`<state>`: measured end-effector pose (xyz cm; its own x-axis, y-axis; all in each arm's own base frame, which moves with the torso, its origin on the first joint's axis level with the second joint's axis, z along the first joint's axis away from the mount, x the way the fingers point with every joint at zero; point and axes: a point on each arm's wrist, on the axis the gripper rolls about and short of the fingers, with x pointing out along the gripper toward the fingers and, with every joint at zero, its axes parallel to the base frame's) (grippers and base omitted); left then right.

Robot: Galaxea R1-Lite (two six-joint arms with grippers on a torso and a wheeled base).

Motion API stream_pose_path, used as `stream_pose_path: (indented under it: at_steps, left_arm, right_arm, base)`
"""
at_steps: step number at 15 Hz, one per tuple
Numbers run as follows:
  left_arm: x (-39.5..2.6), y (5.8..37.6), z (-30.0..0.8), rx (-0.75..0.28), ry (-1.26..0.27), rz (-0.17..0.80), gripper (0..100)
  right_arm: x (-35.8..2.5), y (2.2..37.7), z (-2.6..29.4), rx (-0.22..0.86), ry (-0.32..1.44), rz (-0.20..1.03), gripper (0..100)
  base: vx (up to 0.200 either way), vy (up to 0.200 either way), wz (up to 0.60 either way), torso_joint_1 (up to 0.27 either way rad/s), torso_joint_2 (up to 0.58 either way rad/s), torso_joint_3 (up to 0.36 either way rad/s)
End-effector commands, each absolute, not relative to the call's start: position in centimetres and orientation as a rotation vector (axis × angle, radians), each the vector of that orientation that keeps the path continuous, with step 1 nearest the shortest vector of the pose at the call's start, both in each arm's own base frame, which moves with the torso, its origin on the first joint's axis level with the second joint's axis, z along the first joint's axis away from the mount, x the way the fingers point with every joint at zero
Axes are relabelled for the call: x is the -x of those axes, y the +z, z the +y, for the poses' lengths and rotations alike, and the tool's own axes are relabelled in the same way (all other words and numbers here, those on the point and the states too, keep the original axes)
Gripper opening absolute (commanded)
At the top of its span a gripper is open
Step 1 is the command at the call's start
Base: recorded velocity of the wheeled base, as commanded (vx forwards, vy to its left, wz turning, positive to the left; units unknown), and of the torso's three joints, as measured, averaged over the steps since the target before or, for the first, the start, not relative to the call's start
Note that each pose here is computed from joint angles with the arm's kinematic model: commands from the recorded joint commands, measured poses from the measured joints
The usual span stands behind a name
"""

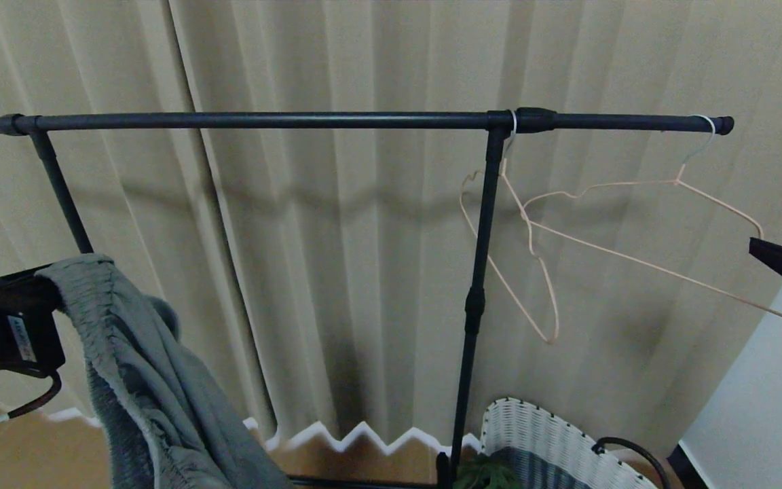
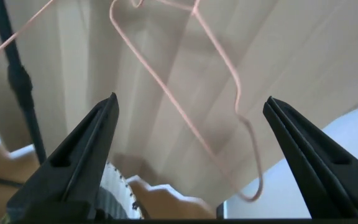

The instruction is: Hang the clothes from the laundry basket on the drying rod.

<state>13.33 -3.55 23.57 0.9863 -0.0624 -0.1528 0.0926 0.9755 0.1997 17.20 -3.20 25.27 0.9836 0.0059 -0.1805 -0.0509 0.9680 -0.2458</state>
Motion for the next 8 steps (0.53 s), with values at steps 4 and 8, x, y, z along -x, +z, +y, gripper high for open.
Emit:
stream_pose_path:
  at_steps: [4, 8]
  left_arm:
    - [-13.2, 22.9, -3.5, -0.218, -0.079, 0.166, 0]
    - [-12.7, 23.0, -3.3, -0.253, -0.081, 0.148, 0]
  right_arm:
    - [-23.0, 26.3, -7.3, 0.243, -0.081, 0.228, 100]
    - [-25.9, 24.1, -8.6, 0.267, -0.07, 0.316, 100]
  base:
    - [0.0, 0.0, 0.0, 0.0, 0.0, 0.0]
    - [0.0, 0.0, 0.0, 0.0, 0.0, 0.0]
